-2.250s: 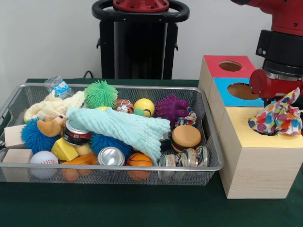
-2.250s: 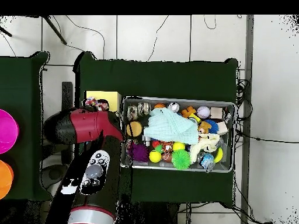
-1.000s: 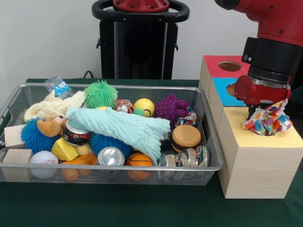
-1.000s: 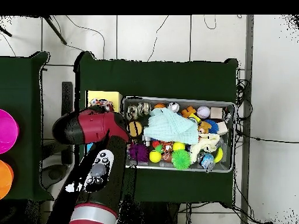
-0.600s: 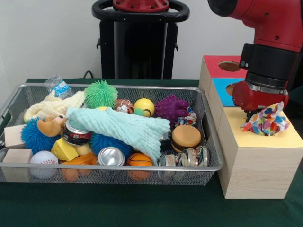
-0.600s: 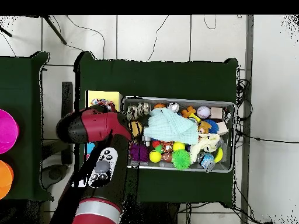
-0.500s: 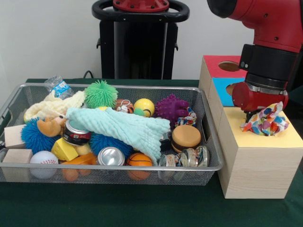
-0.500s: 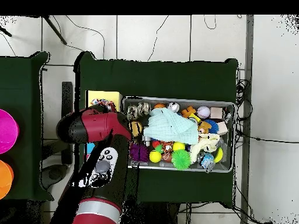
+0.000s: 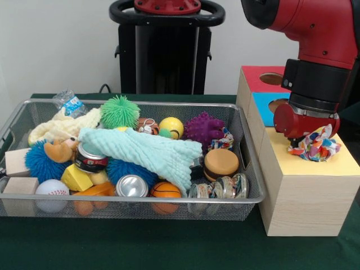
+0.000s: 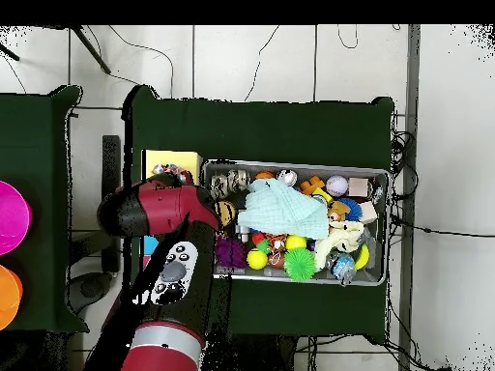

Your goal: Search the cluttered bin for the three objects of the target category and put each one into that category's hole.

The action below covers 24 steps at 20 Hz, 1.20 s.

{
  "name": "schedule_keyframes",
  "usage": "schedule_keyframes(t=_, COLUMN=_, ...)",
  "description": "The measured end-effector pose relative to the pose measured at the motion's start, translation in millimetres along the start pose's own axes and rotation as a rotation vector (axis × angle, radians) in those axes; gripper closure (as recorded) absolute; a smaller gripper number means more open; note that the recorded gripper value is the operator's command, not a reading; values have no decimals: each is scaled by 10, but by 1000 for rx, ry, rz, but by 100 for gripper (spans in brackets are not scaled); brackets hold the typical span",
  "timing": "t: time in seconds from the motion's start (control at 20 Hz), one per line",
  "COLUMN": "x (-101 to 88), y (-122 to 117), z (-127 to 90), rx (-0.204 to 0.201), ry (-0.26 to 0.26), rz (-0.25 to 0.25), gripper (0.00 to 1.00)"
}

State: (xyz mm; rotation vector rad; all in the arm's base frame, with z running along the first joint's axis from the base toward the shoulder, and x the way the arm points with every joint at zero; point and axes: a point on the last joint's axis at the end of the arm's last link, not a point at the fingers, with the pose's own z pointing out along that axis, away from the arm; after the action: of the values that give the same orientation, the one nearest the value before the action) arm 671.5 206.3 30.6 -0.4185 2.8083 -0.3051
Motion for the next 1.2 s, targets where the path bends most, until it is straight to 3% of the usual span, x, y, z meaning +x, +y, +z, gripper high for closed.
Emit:
schedule_keyframes(t=0.7, x=-14, y=-27, z=0, rx=-26, ry=9, rz=23, gripper=100)
schedule_keyframes(t=0.75, x=-13, y=-18, z=-2, rx=-27, ry=10, rz=22, gripper=0)
schedule_keyframes(t=1.2, x=-11, y=1, z=-4, rx=-27, ry=9, rz=20, gripper=0)
